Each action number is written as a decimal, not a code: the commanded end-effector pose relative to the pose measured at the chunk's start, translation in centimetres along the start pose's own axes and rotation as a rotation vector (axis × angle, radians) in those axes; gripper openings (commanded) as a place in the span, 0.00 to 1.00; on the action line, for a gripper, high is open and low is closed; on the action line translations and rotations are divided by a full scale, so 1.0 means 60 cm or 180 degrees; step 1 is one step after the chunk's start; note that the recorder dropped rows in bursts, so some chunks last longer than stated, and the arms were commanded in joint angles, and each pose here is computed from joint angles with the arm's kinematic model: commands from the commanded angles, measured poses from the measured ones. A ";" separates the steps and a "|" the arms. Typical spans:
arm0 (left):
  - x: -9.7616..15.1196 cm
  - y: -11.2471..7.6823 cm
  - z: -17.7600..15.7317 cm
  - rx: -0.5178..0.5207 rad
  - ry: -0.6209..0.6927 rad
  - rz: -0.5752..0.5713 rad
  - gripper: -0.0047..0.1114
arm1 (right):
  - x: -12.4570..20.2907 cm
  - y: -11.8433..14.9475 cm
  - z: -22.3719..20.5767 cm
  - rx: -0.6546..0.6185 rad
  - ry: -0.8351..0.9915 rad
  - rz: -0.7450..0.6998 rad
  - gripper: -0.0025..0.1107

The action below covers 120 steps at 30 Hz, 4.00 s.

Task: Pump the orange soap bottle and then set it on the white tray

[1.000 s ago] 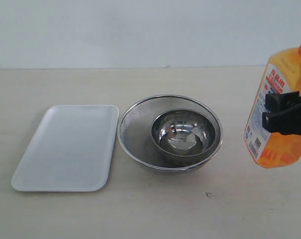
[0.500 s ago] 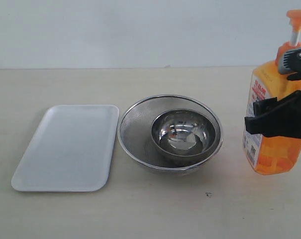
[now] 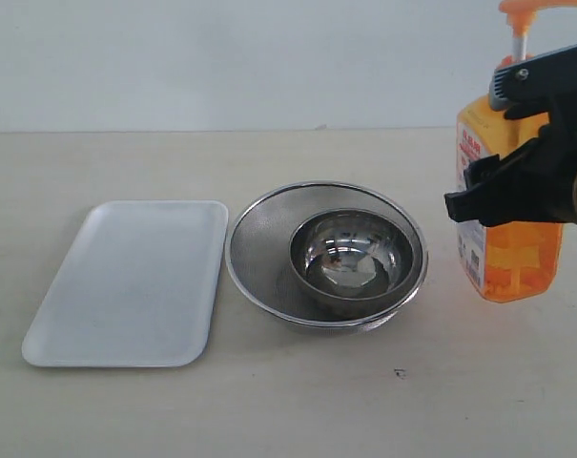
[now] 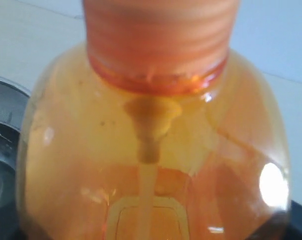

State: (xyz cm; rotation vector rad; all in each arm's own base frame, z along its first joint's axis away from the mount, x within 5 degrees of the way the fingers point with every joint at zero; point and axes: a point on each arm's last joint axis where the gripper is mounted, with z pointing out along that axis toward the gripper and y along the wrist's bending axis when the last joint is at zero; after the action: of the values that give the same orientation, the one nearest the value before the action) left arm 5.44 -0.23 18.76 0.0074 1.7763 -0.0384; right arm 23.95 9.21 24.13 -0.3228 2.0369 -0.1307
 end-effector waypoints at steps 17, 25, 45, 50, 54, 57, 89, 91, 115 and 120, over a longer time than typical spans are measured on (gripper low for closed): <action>0.002 0.000 0.000 -0.0004 0.0005 0.0009 0.08 | -0.029 0.015 0.067 0.0182 0.0060 -0.0528 0.02; 0.002 0.000 0.000 -0.0004 0.0005 0.0009 0.08 | -0.029 0.016 0.067 0.0167 0.0064 -0.0677 0.02; 0.002 0.000 0.000 -0.0004 0.0005 0.0009 0.08 | -0.027 0.024 0.067 -0.0020 0.0072 -0.1074 0.02; 0.002 0.000 0.000 -0.0004 0.0005 0.0009 0.08 | -0.027 0.024 0.067 -0.0020 0.0072 -0.1074 0.02; 0.002 0.000 0.000 -0.0004 0.0005 0.0009 0.08 | -0.027 0.024 0.067 -0.0020 0.0072 -0.1074 0.02; 0.002 0.000 0.000 -0.0004 0.0005 0.0009 0.08 | -0.027 0.024 0.067 -0.0020 0.0072 -0.1074 0.02; -0.067 0.003 -0.016 -0.0017 -0.1505 -0.0211 0.08 | -0.027 0.025 0.067 -0.0045 0.0072 -0.1026 0.02; -0.067 0.003 -0.016 0.0016 -0.1499 -0.0347 0.08 | -0.027 0.025 0.067 -0.0045 0.0072 -0.1026 0.02; -0.119 0.000 0.020 0.0078 -0.1041 -0.0505 0.08 | -0.044 0.026 0.067 -0.0044 -0.0015 -0.0975 0.02; -0.131 -0.001 0.015 0.0120 -0.1320 -0.0499 0.08 | -0.044 0.026 0.067 -0.0044 -0.0015 -0.0975 0.02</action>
State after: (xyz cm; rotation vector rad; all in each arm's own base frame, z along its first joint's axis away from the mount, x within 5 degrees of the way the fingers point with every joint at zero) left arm 7.95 -0.19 25.67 -0.1069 1.4051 -0.1636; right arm 28.07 11.93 23.04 -0.6467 2.0231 -0.2491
